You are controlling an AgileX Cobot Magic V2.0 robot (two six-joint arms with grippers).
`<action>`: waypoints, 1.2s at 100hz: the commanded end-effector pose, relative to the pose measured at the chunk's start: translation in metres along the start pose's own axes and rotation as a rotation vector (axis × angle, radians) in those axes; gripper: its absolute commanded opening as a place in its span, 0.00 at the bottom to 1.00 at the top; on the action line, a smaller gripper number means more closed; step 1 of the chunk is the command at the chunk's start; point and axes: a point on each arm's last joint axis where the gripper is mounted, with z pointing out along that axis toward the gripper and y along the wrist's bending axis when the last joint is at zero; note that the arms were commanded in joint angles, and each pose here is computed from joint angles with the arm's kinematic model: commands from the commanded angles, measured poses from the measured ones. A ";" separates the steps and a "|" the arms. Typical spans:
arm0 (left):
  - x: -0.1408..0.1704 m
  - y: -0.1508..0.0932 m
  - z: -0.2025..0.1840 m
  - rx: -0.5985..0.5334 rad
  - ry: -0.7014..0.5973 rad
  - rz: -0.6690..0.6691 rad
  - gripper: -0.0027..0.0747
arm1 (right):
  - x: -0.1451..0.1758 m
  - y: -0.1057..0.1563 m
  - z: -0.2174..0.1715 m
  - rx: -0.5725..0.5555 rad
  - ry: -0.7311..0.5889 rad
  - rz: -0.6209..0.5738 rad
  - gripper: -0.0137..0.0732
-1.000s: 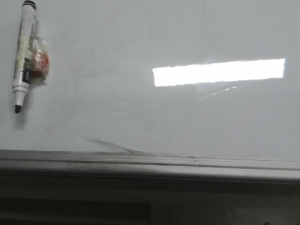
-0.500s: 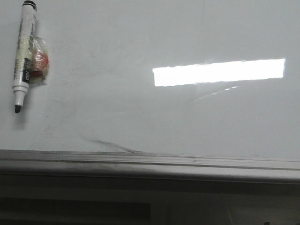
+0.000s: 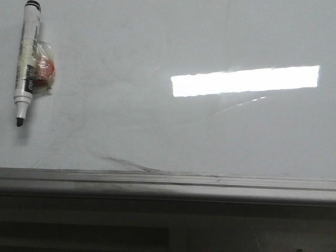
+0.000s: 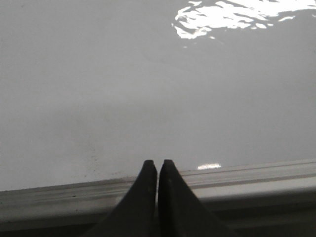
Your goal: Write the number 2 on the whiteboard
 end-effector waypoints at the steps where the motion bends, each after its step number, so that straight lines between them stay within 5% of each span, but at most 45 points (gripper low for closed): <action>1: -0.005 0.001 0.000 -0.013 -0.147 -0.037 0.01 | -0.005 0.001 0.000 -0.013 -0.126 -0.005 0.09; 28: -0.019 0.003 -0.003 -0.031 -0.304 -0.065 0.01 | -0.035 0.005 -0.010 -0.056 -0.478 -0.006 0.09; 54: -0.021 0.003 -0.004 -0.034 -0.323 -0.065 0.01 | -0.043 0.006 -0.014 -0.068 -0.575 -0.006 0.09; 102: -0.021 0.004 -0.004 -0.009 -0.333 -0.245 0.01 | -0.040 0.005 -0.012 -0.082 -0.531 0.074 0.09; 120: -0.025 0.004 -0.005 -0.001 -0.350 -0.308 0.01 | -0.044 0.004 -0.013 -0.113 -0.417 0.311 0.09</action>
